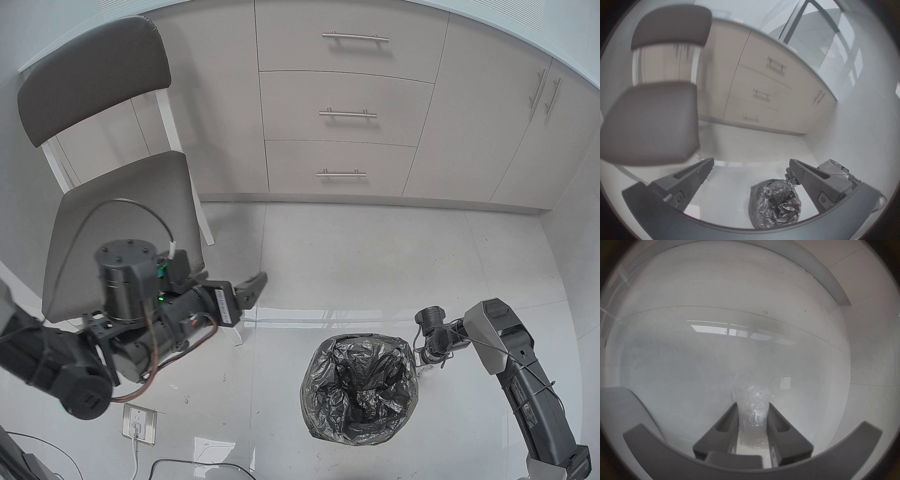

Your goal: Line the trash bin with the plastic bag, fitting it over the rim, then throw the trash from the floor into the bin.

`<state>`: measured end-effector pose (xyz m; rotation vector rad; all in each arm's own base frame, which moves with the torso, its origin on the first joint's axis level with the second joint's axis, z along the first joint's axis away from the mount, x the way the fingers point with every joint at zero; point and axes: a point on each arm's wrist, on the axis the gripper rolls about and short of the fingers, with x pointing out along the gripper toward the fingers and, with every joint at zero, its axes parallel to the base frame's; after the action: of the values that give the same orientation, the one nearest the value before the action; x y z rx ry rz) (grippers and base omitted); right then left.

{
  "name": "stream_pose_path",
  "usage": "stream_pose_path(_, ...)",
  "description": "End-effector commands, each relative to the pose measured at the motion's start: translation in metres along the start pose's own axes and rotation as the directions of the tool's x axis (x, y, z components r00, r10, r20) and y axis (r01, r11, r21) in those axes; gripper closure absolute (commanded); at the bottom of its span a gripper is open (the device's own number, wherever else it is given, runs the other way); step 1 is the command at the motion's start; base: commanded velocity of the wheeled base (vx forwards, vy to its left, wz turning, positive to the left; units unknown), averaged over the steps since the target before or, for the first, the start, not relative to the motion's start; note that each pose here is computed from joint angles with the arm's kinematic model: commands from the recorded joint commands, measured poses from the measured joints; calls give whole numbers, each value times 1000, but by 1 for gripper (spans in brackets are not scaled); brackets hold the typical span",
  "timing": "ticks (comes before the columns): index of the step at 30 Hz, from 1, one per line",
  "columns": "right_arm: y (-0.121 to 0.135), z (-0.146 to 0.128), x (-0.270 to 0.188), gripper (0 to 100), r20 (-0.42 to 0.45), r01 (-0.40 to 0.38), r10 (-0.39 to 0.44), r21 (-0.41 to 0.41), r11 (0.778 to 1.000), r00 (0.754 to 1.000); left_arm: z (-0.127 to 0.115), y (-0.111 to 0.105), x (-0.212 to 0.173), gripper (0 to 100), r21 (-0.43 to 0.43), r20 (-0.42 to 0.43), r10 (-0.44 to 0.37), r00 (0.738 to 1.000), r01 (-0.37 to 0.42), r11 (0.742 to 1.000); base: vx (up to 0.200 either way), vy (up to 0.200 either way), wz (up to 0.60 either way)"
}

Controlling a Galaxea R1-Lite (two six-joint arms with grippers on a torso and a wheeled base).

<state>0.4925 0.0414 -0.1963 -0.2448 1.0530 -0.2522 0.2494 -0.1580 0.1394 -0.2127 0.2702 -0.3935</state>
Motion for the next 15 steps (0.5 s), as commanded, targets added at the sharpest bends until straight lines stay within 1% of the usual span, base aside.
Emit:
stream_pose_path(1, -2, 6, -11, 100, -32, 27, -28, -10, 1000, 999, 55, 5, -108, 0, 172, 271, 115, 956, -166, 971, 0, 0, 0)
stream_pose_path(2, -1, -1, -12, 100, -81, 49, -52, -41, 998, 995, 66, 17, -135, 0, 194, 345, 159, 925, -236, 952, 0, 0, 0)
stream_pose_path(3, 1, -7, -12, 100, -130, 51, -59, -68, 996, 990, 70, 23, -148, 0, 198, 377, 187, 907, -276, 941, 0, 0, 0)
stream_pose_path(4, 2, -14, -12, 100, -180, 46, -63, -97, 994, 982, 73, 27, -159, 0, 201, 399, 208, 893, -307, 930, 0, 0, 0)
stream_pose_path(5, 1, -14, -17, 100, -211, 46, -69, -111, 993, 975, 76, 30, -172, 0, 202, 422, 229, 877, -337, 919, 0, 0, 0)
stream_pose_path(6, 0, -13, -19, 100, -218, 46, -70, -111, 993, 973, 77, 32, -178, 0, 201, 429, 239, 871, -350, 915, 0, 0, 0)
stream_pose_path(7, -4, -1, -31, 100, -197, 49, -68, -100, 994, 978, 79, 35, -197, 0, 195, 451, 268, 851, -387, 901, 0, 0, 0)
stream_pose_path(8, -5, 2, -33, 100, -190, 50, -68, -97, 994, 979, 79, 36, -202, 0, 191, 457, 278, 845, -398, 897, 0, 0, 0)
stream_pose_path(9, -7, 11, -41, 100, -170, 50, -65, -91, 995, 983, 77, 39, -223, 0, 181, 465, 310, 829, -431, 884, 0, 0, 0)
stream_pose_path(10, -8, 15, -45, 100, -160, 50, -64, -90, 995, 985, 74, 40, -236, 0, 175, 466, 328, 822, -449, 876, 0, 0, 0)
stream_pose_path(13, -15, 32, -63, 100, -122, 52, -60, -73, 996, 991, 62, 40, -270, 0, 163, 458, 370, 808, -486, 859, 0, 0, 0)
stream_pose_path(14, -15, 33, -64, 100, -122, 52, -60, -73, 996, 991, 61, 40, -271, 0, 162, 458, 372, 807, -487, 858, 0, 0, 0)
stream_pose_path(15, -20, 43, -75, 100, -99, 53, -59, -63, 997, 993, 55, 38, -293, 0, 149, 462, 380, 801, -493, 857, 0, 0, 0)
